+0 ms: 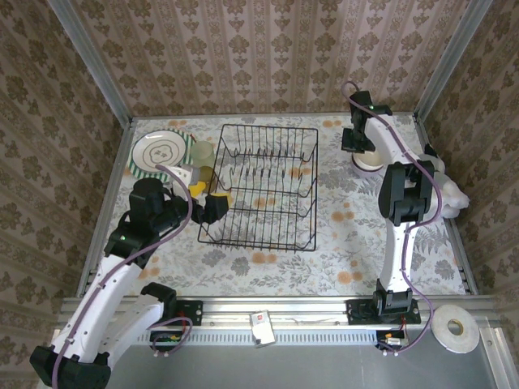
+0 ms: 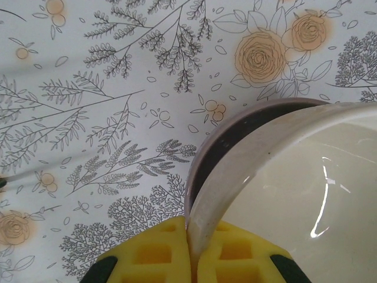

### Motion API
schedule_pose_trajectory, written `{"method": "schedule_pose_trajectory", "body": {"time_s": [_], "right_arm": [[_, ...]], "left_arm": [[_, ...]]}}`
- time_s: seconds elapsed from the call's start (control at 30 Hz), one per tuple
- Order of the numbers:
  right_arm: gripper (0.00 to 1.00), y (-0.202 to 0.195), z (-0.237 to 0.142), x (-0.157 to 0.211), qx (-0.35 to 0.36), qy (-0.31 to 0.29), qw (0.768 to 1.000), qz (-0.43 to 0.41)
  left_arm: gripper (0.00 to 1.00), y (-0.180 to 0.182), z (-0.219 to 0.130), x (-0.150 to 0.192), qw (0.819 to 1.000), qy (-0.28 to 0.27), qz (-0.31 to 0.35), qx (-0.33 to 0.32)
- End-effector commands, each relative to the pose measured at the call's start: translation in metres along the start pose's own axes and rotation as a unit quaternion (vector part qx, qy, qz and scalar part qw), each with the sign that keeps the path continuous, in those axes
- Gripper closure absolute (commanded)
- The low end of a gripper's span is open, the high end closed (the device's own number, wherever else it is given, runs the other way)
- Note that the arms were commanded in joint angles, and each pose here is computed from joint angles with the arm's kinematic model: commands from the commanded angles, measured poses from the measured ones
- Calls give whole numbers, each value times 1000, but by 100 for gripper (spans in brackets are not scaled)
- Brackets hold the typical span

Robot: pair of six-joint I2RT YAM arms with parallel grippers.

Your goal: Unload the mixed dishes from the dish rack

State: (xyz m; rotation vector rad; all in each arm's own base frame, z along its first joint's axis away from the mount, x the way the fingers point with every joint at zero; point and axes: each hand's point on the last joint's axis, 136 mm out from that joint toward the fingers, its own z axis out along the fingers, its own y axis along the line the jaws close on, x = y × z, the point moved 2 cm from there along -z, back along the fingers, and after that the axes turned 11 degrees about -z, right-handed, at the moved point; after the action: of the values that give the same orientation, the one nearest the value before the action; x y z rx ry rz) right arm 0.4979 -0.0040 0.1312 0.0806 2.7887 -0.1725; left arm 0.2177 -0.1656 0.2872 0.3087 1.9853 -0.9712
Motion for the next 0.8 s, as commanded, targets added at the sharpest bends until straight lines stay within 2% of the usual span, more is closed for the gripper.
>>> {"method": "schedule_pose_trajectory", "body": {"time_s": [0.0,0.53,0.77], "right_arm": [[100,-4,-4,-8,-1,-8,1000,-2],[100,-1,11,-5,-5,7,1000,-1],[93,1,14,-3,-11,10,1000,-2]], "left_arm": [[0,-4,0,0,1000,-6,4,12],[0,-2,1,-3,1000,-11,5,6],[0,-2,0,-4,1000,-13,5,2]]}}
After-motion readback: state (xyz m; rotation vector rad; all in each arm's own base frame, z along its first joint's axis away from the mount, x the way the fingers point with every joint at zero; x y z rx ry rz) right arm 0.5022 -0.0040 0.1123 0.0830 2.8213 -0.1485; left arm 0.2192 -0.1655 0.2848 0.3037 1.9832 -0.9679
